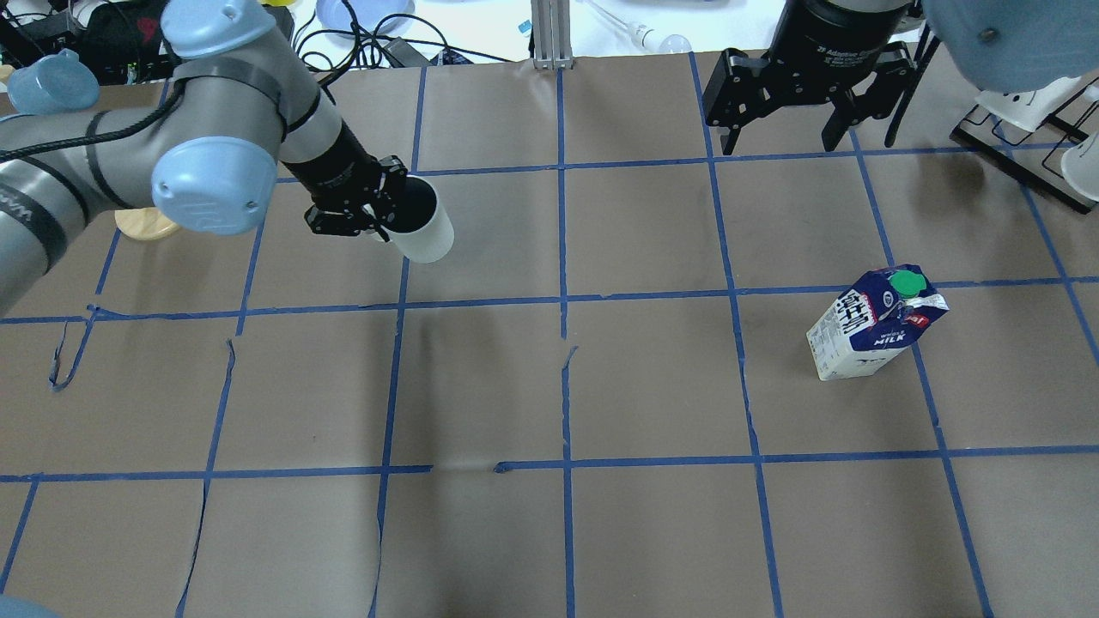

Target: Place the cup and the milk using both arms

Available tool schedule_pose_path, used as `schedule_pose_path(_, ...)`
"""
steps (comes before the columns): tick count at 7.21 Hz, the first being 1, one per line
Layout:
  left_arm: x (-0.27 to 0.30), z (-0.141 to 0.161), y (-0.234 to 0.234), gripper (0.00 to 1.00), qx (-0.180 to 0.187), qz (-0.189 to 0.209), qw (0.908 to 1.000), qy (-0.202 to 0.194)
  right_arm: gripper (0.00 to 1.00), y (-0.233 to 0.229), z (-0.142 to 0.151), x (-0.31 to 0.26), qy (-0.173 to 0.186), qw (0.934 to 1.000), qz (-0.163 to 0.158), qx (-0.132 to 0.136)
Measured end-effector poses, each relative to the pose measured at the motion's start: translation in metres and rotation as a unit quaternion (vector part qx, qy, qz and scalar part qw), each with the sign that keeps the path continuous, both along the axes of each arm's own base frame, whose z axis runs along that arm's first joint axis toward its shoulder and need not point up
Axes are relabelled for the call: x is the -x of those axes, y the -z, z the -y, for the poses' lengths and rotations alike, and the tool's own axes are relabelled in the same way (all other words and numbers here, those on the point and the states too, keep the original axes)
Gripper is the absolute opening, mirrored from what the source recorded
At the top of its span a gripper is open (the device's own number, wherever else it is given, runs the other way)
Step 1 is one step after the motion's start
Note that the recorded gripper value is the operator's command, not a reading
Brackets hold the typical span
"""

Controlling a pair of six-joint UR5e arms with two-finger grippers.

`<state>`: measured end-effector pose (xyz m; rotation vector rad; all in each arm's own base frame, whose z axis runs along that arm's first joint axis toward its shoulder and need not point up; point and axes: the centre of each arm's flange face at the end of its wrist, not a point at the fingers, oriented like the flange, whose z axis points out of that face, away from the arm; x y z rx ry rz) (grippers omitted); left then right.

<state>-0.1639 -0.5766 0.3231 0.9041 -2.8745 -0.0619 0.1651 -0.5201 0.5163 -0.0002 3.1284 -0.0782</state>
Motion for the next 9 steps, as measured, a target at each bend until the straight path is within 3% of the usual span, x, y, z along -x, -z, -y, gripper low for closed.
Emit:
schedule_pose_path(4, 0.122, -0.016, 0.056, 0.0, -0.004, -0.005, 0.9997, -0.023, 1.0, 0.0, 0.0, 0.0, 0.0, 1.0, 0.0, 0.001)
schedule_pose_path(5, 0.14, -0.018, 0.069, 0.21, -0.001, -0.008, 0.9996, -0.027, 1.0, 0.0, 0.0, 0.0, 0.0, 1.0, 0.0, 0.001)
schedule_pose_path(6, 0.153, -0.021, 0.08, 0.95, -0.002, -0.01, 0.9996, -0.028, 1.0, 0.0, 0.001, 0.0, 0.0, 1.0, 0.0, 0.0)
schedule_pose_path(7, 0.164, -0.025, 0.085, 1.0, -0.004, -0.009, 0.9995, -0.03, 1.0, 0.001, 0.001, 0.0, -0.001, 1.0, 0.0, 0.0)
schedule_pose_path(9, 0.171, -0.03, 0.075, 1.0, 0.002, -0.011, 0.9995, -0.029, 1.0, 0.001, 0.001, 0.0, -0.001, 1.0, 0.0, 0.0)
